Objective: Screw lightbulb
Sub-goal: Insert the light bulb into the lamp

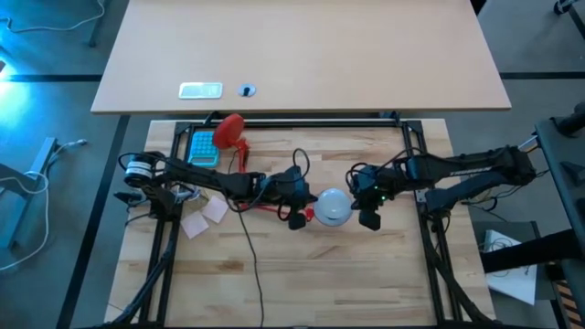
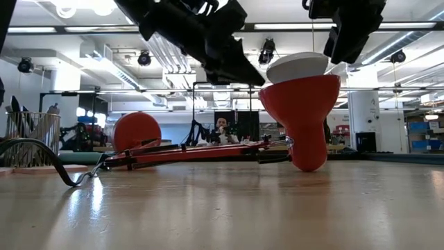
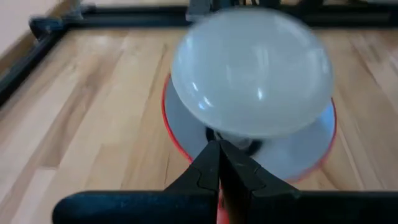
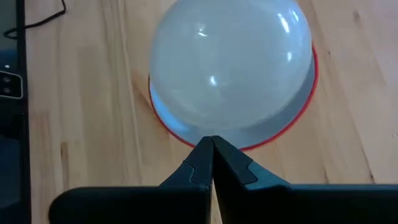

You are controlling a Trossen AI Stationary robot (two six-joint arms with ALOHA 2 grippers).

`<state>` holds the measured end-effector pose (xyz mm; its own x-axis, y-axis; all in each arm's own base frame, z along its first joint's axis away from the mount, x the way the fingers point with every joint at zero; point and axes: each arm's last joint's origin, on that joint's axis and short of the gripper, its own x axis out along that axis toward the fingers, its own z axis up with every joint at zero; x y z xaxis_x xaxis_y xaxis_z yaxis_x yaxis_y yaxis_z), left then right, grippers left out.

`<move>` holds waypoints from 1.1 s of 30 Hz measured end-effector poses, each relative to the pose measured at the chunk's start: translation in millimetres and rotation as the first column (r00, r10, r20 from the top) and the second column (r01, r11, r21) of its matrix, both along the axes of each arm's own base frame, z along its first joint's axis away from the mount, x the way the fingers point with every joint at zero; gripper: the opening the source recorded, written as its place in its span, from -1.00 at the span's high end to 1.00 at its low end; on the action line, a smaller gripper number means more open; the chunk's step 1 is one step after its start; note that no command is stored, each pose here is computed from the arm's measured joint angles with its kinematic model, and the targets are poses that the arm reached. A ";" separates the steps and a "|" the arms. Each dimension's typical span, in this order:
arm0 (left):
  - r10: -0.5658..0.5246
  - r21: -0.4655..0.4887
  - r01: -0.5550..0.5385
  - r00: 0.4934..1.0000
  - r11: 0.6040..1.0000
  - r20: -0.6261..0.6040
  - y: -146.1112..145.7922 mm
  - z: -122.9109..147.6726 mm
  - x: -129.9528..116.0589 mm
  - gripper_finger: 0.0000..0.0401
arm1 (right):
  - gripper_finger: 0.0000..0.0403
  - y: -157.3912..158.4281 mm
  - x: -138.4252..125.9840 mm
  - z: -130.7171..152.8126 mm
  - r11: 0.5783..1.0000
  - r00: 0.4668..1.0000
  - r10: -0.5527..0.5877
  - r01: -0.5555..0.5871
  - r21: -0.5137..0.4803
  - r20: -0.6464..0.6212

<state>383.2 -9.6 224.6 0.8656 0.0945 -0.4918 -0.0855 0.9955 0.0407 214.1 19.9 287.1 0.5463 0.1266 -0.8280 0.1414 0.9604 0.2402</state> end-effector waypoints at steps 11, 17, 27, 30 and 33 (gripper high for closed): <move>-0.043 -0.021 0.043 0.999 0.999 -0.002 -17.3 2.0 -2.3 1.00 | 1.00 -8.9 -2.1 0.7 0.984 0.994 -0.108 0.108 -0.143 0.009; -0.029 -0.002 0.029 0.999 1.000 0.029 -11.0 0.9 1.9 1.00 | 1.00 -5.2 4.0 -3.8 0.994 0.998 -0.064 0.063 -0.089 -0.009; 0.004 0.048 -0.005 1.000 0.999 0.016 1.2 6.0 0.7 1.00 | 1.00 4.9 2.7 -0.2 1.000 1.000 -0.021 0.021 0.016 0.012; 0.009 0.040 -0.008 0.999 0.999 -0.032 1.5 7.8 -1.5 1.00 | 1.00 4.4 0.2 -0.2 1.000 1.000 -0.018 0.018 0.005 0.000; -0.001 0.004 0.001 0.997 1.000 -0.071 -4.5 8.3 -4.0 1.00 | 1.00 1.7 -0.9 -0.3 0.997 0.999 -0.048 0.048 -0.060 0.000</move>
